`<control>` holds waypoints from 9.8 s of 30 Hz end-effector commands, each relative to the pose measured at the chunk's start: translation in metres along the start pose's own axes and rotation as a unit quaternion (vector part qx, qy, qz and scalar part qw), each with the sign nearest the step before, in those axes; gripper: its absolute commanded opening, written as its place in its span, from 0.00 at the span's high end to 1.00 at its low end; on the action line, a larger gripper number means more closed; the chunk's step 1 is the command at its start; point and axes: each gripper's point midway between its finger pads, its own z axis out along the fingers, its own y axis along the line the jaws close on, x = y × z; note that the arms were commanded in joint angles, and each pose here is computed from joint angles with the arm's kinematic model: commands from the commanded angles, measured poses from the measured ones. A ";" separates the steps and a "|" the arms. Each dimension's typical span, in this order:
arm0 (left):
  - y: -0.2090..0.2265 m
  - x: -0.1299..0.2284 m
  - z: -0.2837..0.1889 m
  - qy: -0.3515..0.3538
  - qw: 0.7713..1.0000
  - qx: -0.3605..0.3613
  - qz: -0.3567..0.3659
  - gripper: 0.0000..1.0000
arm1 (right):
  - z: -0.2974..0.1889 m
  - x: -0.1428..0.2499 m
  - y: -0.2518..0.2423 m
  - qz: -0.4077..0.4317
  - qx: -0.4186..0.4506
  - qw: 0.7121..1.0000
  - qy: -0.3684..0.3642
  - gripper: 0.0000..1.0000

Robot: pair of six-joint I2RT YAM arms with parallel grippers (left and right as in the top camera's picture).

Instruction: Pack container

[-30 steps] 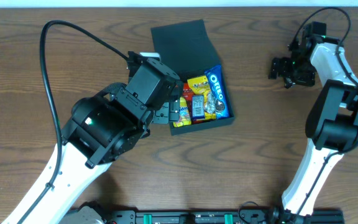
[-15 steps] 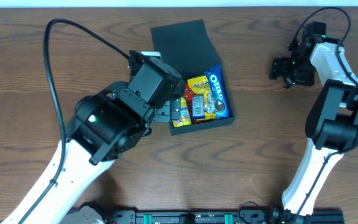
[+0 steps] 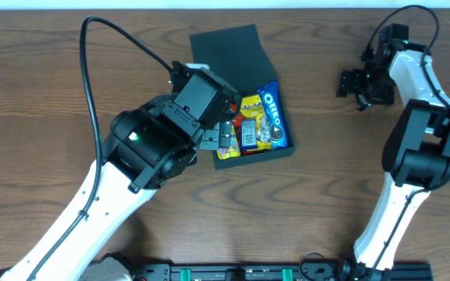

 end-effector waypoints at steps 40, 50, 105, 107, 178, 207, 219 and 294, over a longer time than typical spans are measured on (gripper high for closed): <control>0.003 -0.003 -0.001 -0.006 1.000 -0.008 0.012 0.05 | 0.004 0.000 0.002 -0.002 0.000 1.000 0.006 0.84; 0.008 -0.004 -0.002 -0.010 1.000 -0.020 0.014 0.05 | -0.006 0.003 0.006 -0.003 -0.008 1.000 0.011 0.90; 0.102 0.014 0.002 0.083 0.985 -0.072 -0.135 0.05 | -0.092 0.150 0.294 -0.197 -0.230 0.953 0.009 0.98; 0.102 0.014 0.002 0.082 0.985 -0.072 -0.135 0.05 | -0.089 0.153 0.296 -0.202 -0.225 0.953 0.009 0.83; 0.015 -0.080 0.328 0.170 0.812 0.439 -0.344 0.05 | -0.227 0.122 0.167 -0.103 -0.052 0.985 -0.132 0.01; -0.043 -0.121 0.296 0.060 0.786 0.584 -0.191 0.05 | -0.225 0.118 0.136 -0.071 -0.013 0.989 -0.125 0.01; -0.055 -0.145 0.242 -0.026 0.791 0.606 -0.078 0.04 | -0.229 0.107 0.052 0.056 0.012 0.992 -0.113 0.01; 0.022 0.098 0.144 0.175 0.979 0.095 0.035 0.05 | -0.161 0.146 0.174 -0.144 -0.041 0.985 -0.088 0.01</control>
